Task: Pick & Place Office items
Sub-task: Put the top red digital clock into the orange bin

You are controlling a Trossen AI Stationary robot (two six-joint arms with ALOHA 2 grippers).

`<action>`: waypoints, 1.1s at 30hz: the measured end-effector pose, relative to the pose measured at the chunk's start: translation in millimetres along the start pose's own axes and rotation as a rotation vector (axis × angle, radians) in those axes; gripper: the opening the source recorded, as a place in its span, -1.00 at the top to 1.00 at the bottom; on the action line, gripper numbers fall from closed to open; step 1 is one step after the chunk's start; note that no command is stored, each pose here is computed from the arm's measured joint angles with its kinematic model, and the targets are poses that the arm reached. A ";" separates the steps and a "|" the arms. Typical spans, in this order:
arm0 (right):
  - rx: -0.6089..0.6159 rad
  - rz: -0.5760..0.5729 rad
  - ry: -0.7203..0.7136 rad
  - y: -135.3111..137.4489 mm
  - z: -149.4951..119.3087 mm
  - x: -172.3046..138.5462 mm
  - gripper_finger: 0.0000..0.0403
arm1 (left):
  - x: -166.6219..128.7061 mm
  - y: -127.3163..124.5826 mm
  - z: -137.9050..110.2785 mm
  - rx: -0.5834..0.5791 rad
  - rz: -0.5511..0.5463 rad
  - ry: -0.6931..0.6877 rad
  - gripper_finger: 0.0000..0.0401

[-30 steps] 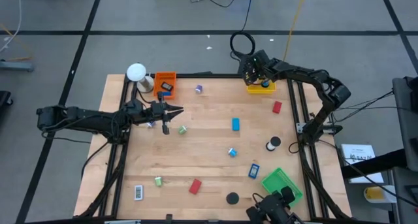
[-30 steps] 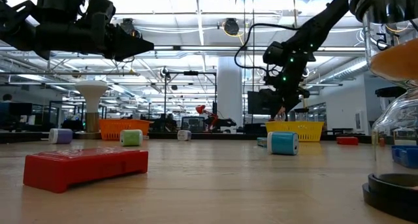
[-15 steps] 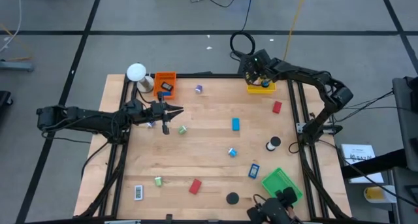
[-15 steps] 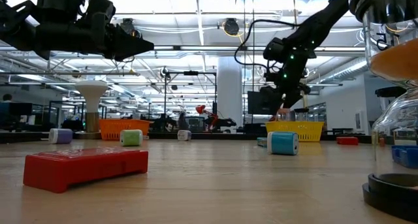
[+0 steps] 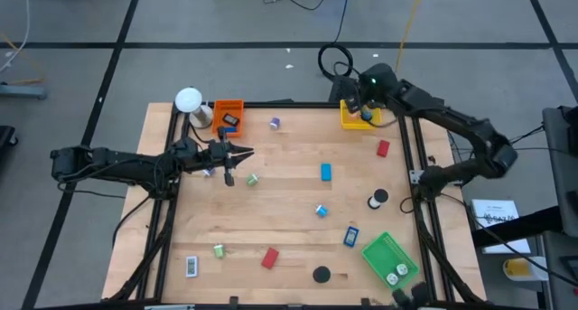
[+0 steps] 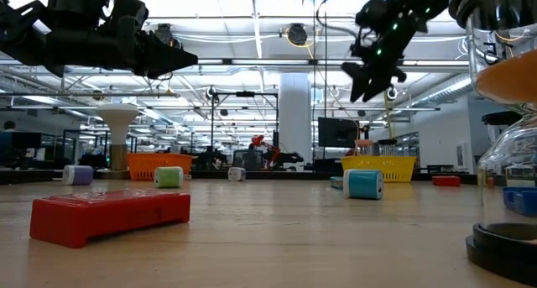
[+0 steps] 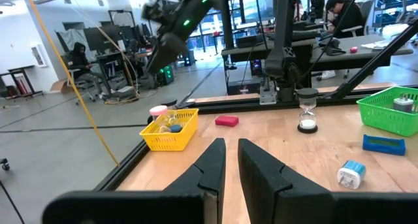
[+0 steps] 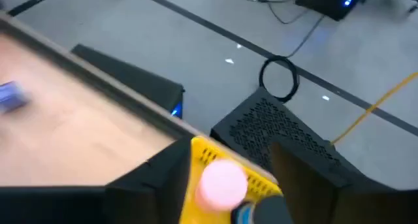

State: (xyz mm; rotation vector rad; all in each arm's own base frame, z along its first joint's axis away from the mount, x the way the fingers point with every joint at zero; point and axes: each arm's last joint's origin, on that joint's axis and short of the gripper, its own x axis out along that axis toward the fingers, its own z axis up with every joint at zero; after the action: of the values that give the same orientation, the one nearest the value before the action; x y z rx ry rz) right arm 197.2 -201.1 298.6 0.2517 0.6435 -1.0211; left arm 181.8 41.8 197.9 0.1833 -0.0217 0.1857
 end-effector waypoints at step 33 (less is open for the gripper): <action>-0.097 0.126 0.078 97.4 -131.9 -68.1 0.89 | 0.0 0.4 2.6 -0.092 0.003 -0.026 0.77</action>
State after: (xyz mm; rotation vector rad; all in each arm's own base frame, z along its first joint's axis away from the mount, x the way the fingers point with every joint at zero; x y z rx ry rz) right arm 205.7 -39.2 226.3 0.2446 0.7367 -0.8604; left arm 181.7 41.8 200.6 0.0944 -0.0562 0.1849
